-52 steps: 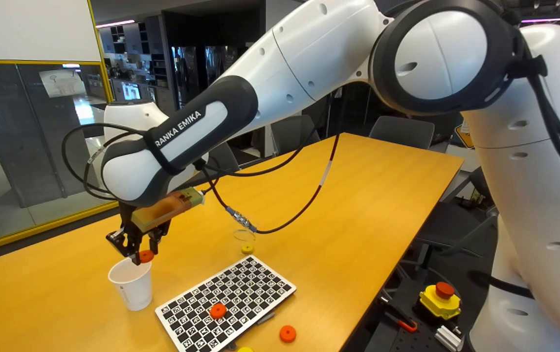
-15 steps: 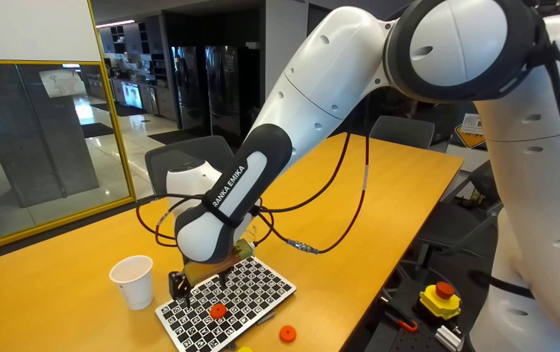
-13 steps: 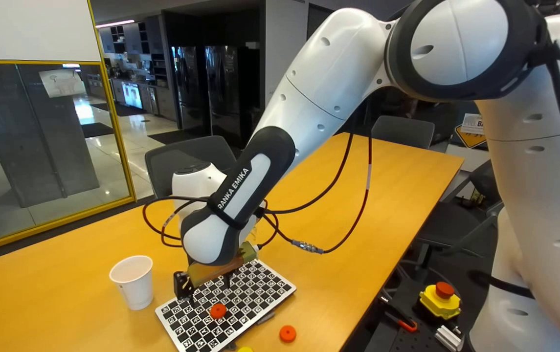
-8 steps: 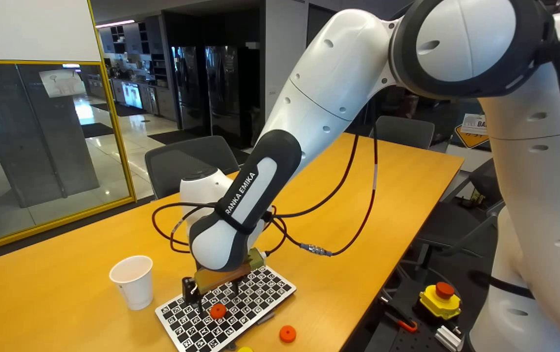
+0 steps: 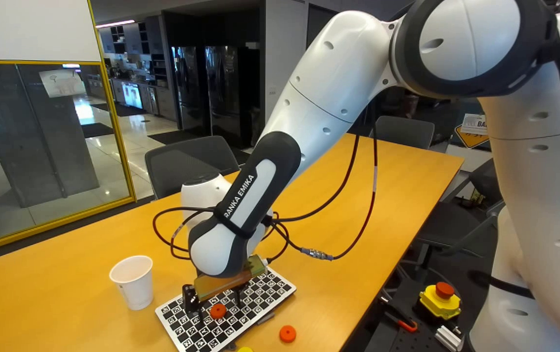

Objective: Put the yellow objects inside the transparent cup and the orange objects inside the white cup.

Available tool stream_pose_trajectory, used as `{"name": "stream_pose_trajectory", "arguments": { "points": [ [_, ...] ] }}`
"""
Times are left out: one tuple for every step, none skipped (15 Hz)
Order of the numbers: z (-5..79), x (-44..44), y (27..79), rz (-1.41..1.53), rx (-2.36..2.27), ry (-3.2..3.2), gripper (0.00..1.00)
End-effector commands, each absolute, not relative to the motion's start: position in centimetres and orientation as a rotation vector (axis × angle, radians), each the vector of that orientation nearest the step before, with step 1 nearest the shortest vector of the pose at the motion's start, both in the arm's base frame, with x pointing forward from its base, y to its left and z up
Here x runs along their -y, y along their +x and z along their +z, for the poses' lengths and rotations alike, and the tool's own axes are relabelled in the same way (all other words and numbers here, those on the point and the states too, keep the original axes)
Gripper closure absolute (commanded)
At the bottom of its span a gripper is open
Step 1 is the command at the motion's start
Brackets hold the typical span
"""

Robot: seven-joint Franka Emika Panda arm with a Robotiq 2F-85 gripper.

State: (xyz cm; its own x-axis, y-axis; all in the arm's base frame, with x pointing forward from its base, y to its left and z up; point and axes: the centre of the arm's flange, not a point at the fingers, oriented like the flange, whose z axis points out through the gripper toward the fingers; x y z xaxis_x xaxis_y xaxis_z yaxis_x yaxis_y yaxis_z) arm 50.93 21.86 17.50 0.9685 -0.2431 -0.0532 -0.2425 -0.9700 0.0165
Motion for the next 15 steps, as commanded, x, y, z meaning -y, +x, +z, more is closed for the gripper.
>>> {"name": "stream_pose_trajectory", "arguments": {
  "points": [
    [18.85,-21.57,50.16,-0.080,0.407,3.128,0.00],
    [18.91,-21.57,50.13,-0.078,0.409,3.127,0.00],
    [18.97,-21.56,50.11,-0.077,0.410,3.127,0.00],
    [19.06,-21.56,50.08,-0.074,0.411,3.127,0.00],
    [19.17,-21.58,50.07,-0.072,0.411,3.128,0.00],
    [19.37,-21.61,50.06,-0.067,0.412,3.127,0.00],
    [19.54,-21.66,50.04,-0.062,0.412,3.127,0.00],
    [19.62,-21.71,50.06,-0.063,0.411,3.126,0.00],
    [19.65,-21.71,50.09,-0.066,0.412,3.126,0.00],
    [19.60,-21.71,50.13,-0.071,0.412,3.129,0.00],
    [19.61,-21.70,50.11,-0.073,0.414,3.129,0.00],
    [19.60,-21.69,50.07,-0.071,0.412,3.129,0.25],
    [19.60,-21.71,50.02,-0.071,0.412,3.129,0.26],
    [19.60,-21.73,49.98,-0.072,0.412,3.128,0.32],
    [19.58,-21.73,49.95,-0.074,0.411,3.128,0.42]
  ]
}}
